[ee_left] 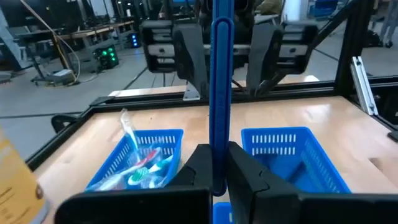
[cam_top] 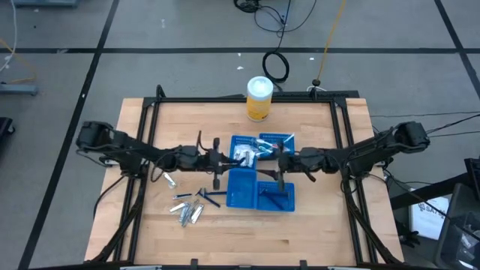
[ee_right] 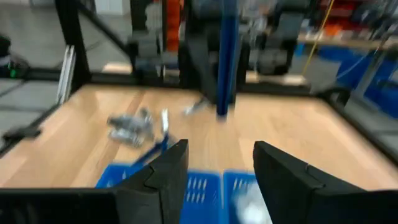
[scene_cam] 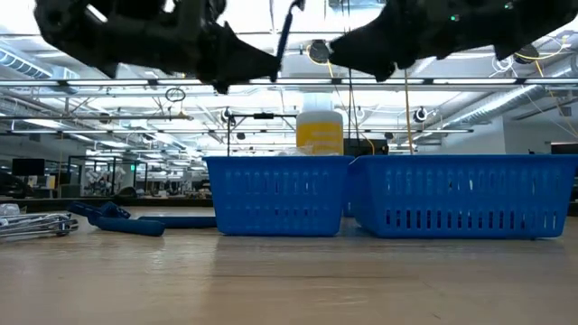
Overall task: Pick & Place Travel size toiletries
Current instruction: Put the blue razor into the bottom right blue bin
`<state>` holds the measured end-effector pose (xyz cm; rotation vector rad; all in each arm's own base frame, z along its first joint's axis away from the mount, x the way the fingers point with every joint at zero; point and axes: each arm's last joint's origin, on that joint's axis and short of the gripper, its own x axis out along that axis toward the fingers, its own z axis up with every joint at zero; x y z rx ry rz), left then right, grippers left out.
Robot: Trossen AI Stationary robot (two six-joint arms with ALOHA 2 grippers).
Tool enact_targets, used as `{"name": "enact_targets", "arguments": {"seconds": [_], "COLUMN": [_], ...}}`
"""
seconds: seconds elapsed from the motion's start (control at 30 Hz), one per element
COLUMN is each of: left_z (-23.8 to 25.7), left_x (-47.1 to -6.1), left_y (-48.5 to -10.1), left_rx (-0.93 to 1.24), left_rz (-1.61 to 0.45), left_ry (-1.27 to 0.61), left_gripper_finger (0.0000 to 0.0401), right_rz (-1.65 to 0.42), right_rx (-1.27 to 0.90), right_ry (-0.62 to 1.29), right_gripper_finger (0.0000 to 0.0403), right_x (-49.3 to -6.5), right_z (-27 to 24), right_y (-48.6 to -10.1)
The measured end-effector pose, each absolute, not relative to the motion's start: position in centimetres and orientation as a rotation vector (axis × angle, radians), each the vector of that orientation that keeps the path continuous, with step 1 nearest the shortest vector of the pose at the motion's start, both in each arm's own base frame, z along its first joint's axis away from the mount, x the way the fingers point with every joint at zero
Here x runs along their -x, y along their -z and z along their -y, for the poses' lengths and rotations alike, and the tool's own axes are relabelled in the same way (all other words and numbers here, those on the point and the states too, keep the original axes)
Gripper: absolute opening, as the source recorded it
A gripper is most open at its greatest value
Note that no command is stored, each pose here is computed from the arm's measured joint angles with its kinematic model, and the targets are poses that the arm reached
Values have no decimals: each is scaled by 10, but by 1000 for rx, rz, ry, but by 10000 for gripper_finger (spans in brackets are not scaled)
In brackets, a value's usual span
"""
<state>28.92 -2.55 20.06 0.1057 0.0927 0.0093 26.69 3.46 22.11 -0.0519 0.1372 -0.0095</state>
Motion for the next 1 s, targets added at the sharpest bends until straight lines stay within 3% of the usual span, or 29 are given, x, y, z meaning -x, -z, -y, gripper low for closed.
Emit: {"name": "enact_targets", "arguments": {"seconds": [0.53, 1.0], "left_z": [21, 13], "left_x": [-355, -355], "left_y": [-182, -181], "left_rx": [-125, -155], "left_rz": [-112, -142], "left_ry": [69, 48], "left_gripper_finger": [9, 9], "right_rz": [-69, -86], "right_rx": [78, 81], "right_ry": [26, 25], "right_gripper_finger": [169, 169], "right_x": [-279, -275], "right_z": [-31, -30], "right_y": [-214, -217]}}
